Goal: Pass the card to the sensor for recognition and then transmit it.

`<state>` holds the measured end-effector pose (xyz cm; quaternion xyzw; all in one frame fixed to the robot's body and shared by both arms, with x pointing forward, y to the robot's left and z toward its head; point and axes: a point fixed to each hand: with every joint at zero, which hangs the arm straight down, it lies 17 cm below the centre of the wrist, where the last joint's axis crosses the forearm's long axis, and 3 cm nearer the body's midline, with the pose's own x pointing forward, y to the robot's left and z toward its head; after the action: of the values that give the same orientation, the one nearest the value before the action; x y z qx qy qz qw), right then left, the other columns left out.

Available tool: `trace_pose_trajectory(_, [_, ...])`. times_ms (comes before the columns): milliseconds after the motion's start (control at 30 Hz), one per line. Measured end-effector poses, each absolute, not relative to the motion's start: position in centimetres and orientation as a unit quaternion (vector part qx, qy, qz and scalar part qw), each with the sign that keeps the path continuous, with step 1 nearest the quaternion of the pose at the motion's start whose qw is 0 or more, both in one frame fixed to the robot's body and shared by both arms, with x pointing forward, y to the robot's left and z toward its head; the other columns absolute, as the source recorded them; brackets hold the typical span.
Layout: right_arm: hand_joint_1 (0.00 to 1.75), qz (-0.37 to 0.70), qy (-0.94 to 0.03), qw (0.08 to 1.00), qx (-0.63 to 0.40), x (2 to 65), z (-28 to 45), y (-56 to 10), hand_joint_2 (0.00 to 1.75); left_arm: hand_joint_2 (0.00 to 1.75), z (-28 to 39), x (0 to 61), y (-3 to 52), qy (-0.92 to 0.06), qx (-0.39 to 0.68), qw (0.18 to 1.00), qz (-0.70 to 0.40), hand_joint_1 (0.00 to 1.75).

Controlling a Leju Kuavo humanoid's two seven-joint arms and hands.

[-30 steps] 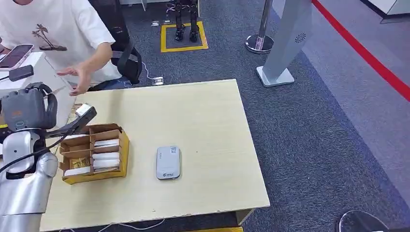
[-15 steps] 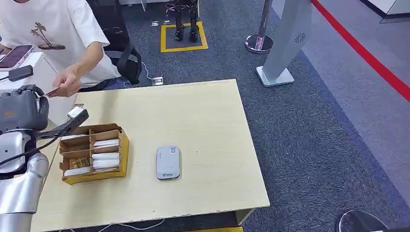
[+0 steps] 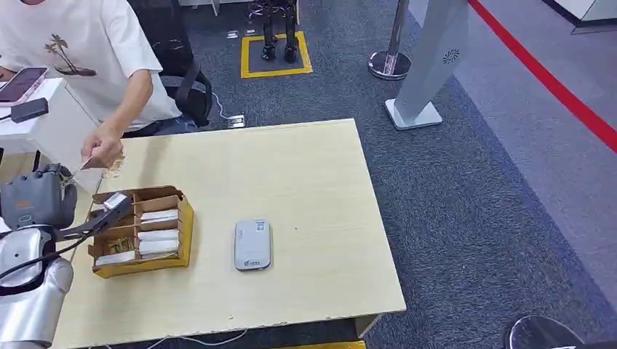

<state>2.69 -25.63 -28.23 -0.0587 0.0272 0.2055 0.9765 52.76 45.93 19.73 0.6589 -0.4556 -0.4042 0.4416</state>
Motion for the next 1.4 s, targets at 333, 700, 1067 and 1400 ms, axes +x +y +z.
trace_pose_trajectory(333, [0.0, 0.196, 0.034, 0.978, -0.06, 2.4, -28.2, -25.8, 0.0, 1.75, 19.1, 51.4, 46.1, -0.457, 0.657, 0.446, -0.4, 0.0])
trace_pose_trajectory(700, [0.0, 0.191, 0.035, 0.979, -0.059, 2.3, -28.2, -25.8, 0.0, 1.75, 19.8, 50.9, 45.0, -0.484, 0.646, 0.445, -0.388, 0.0])
trace_pose_trajectory(1067, [0.0, 0.169, 0.041, 0.983, -0.06, 1.8, -28.3, -25.8, 0.0, 1.75, 18.7, 49.3, 42.8, -0.505, 0.594, 0.469, -0.414, 0.0])
trace_pose_trajectory(1400, [0.0, 0.142, -0.024, 0.987, -0.07, 4.4, -28.3, -26.1, 0.0, 1.75, 18.1, 45.4, 40.5, -0.516, 0.558, 0.476, -0.442, 0.0])
